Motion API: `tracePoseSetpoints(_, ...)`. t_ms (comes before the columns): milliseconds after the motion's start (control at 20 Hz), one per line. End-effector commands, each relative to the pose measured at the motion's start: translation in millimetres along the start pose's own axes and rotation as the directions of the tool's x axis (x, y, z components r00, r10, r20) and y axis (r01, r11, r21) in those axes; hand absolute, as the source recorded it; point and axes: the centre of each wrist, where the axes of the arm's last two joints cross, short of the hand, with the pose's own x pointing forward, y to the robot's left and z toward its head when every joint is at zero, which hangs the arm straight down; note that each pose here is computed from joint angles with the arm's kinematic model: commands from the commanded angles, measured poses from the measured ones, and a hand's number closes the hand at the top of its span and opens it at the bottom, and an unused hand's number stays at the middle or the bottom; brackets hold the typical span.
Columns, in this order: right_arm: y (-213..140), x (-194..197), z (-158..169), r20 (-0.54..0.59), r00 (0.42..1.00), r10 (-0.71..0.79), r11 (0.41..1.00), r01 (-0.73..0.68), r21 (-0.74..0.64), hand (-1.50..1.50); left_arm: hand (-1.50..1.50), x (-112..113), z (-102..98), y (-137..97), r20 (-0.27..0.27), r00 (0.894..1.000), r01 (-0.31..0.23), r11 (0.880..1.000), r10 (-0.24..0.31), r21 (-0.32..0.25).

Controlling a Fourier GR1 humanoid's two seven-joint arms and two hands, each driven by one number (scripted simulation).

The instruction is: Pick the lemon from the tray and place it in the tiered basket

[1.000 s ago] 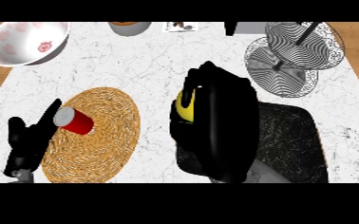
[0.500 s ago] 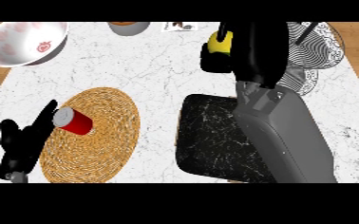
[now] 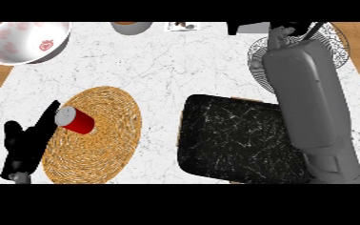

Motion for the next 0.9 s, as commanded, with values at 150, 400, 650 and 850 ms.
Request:
tracePoseSetpoints(150,11,-16,-48,0.007,1.000,-0.029,1.000,0.029,0.007,1.50,0.00,6,-3,9,-0.003,1.000,-0.006,1.000,0.006,-0.009)
tracePoseSetpoints(400,-14,-51,-60,0.120,0.828,0.548,0.836,-0.545,-0.061,1.50,0.00,-2,0,5,0.013,1.000,-0.001,1.000,0.001,0.004)
tracePoseSetpoints(650,-43,-47,-87,0.193,0.739,0.646,0.761,-0.644,-0.079,1.50,0.00,15,-13,12,-0.004,1.000,0.017,1.000,-0.017,-0.024)
tracePoseSetpoints(850,-42,-48,-93,0.248,0.698,0.672,0.728,-0.684,-0.050,1.50,0.00,15,-8,-5,-0.006,1.000,-0.006,1.000,0.006,-0.006)
